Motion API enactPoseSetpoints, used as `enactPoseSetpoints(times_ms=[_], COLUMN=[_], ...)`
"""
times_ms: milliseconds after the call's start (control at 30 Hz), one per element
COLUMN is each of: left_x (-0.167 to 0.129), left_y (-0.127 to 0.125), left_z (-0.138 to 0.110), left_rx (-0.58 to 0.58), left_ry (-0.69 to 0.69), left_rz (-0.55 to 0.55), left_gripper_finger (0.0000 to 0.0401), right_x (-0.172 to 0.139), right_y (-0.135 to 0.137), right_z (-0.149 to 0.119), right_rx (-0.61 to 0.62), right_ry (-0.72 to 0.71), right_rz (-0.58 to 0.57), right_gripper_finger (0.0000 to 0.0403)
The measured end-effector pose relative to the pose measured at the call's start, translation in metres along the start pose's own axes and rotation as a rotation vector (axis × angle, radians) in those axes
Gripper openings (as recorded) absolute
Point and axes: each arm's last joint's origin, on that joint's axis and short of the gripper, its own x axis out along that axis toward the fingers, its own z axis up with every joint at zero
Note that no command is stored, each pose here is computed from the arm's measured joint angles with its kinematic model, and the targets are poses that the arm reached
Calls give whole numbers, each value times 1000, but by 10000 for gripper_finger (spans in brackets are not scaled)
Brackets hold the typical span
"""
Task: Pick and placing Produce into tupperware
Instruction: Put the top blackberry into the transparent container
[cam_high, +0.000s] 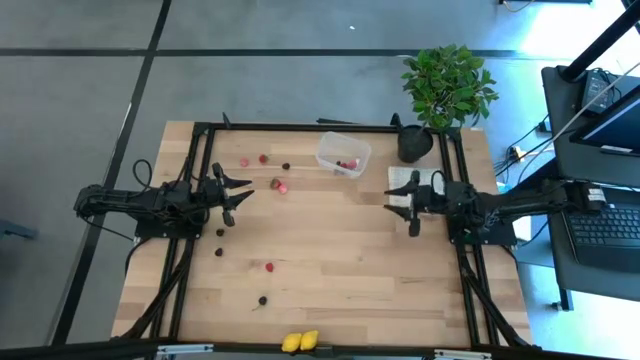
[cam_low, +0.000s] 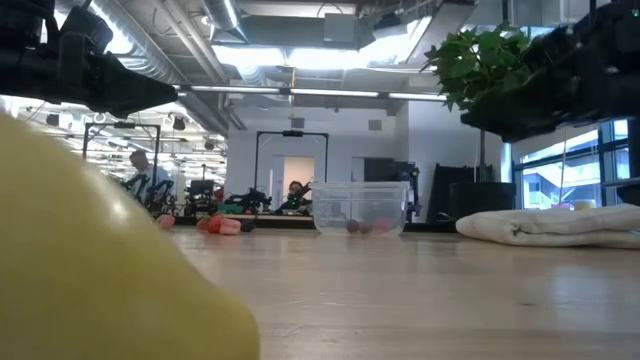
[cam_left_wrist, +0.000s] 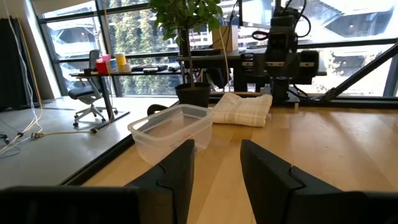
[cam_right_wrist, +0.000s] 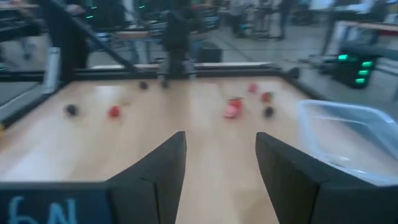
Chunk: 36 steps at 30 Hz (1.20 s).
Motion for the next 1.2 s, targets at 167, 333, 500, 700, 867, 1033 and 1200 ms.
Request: enactPoseSetpoints(times_ms=[167, 333, 500, 700, 867, 1033, 1200], left_x=[0, 0, 0, 0, 0, 0, 0], left_y=[0, 0, 0, 0, 0, 0, 0], left_z=[0, 0, 0, 0, 0, 0, 0], left_rx=[0, 0, 0, 0, 0, 0, 0], left_ry=[0, 0, 0, 0, 0, 0, 0], left_rz=[0, 0, 0, 0, 0, 0, 0], left_gripper_finger=[124, 124, 124, 124, 124, 124, 124], right_x=[-4, -8, -14, -20, -27, -33, -40], right_y=[-10, -16, -20, -21, -23, -25, -28], right_z=[-1, 5, 9, 8, 9, 9, 12], right_rx=[-11, -7, 25, 48, 73, 94, 128], right_ry=[5, -51, -79, -69, -88, -98, -151], right_rz=[-68, -116, -145, -161, -194, -224, -260], right_gripper_finger=[195, 195, 195, 195, 195, 195, 195])
